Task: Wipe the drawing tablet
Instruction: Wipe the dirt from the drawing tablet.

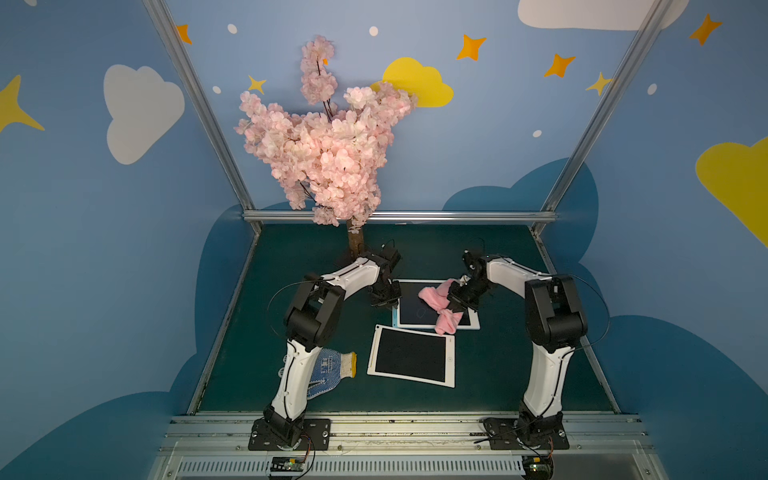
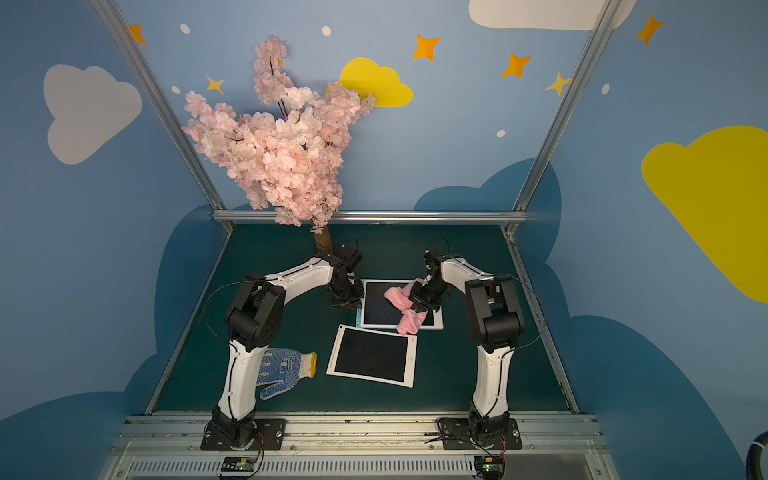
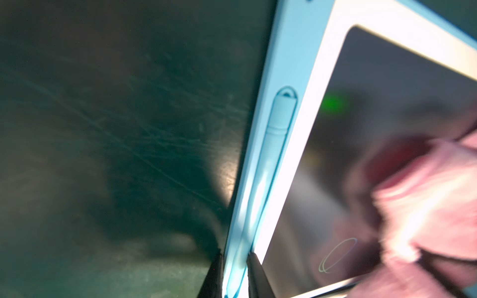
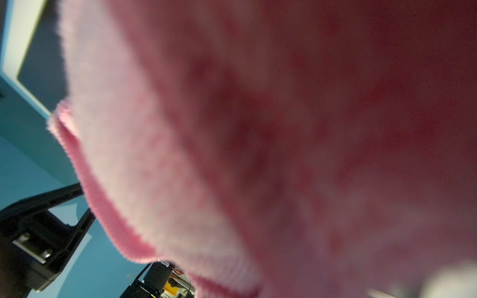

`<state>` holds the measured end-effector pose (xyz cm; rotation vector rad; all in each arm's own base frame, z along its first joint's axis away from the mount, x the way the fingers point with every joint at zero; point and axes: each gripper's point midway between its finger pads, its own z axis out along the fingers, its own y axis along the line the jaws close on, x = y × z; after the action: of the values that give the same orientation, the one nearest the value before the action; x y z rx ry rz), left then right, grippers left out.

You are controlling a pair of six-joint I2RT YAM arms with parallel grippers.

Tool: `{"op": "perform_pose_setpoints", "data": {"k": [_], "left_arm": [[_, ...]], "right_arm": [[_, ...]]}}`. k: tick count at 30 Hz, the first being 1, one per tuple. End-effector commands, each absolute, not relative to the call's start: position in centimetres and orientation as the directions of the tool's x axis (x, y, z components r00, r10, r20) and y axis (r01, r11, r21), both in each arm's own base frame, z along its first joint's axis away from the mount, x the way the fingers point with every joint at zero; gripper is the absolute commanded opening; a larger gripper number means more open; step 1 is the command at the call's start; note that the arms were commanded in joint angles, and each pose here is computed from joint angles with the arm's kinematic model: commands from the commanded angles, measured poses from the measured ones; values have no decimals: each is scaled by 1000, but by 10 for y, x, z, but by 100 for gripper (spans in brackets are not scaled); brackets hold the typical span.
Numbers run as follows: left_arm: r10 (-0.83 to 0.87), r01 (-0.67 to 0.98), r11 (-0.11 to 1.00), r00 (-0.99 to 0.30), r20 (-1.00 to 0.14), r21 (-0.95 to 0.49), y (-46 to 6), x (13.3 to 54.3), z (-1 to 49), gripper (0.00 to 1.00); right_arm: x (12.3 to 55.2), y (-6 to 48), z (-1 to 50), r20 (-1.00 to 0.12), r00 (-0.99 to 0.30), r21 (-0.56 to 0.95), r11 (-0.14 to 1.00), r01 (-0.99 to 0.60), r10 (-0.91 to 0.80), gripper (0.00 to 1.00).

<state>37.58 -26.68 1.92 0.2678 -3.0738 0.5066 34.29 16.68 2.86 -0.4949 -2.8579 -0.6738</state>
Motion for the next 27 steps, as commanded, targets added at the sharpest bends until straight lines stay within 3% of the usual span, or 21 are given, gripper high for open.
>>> {"op": "perform_pose_setpoints", "data": {"k": [1,4,11,14,17,27], "left_arm": [[-192,-208,947,-977,90,-245,-252,368,-13,19],[-194,-210,946,-977,90,-246,-252,369,-12,19],[-196,-213,946,-976,94,-246,-252,367,-13,19],[-195,-213,946,-976,96,-244,-251,366,-13,20],[-195,-213,946,-976,95,-245,-251,366,-13,19],[-196,-213,944,-976,92,-253,-250,367,-11,19]], "right_arm": [[333,145,26,224,-934,343,875,343,278,0],[339,169,29,213,-946,364,879,308,243,0],[358,292,40,200,-977,451,877,163,78,0],[366,320,41,213,-975,475,865,160,63,0],[374,312,36,226,-969,466,862,199,101,0],[391,194,27,227,-927,372,853,365,297,0]]}}
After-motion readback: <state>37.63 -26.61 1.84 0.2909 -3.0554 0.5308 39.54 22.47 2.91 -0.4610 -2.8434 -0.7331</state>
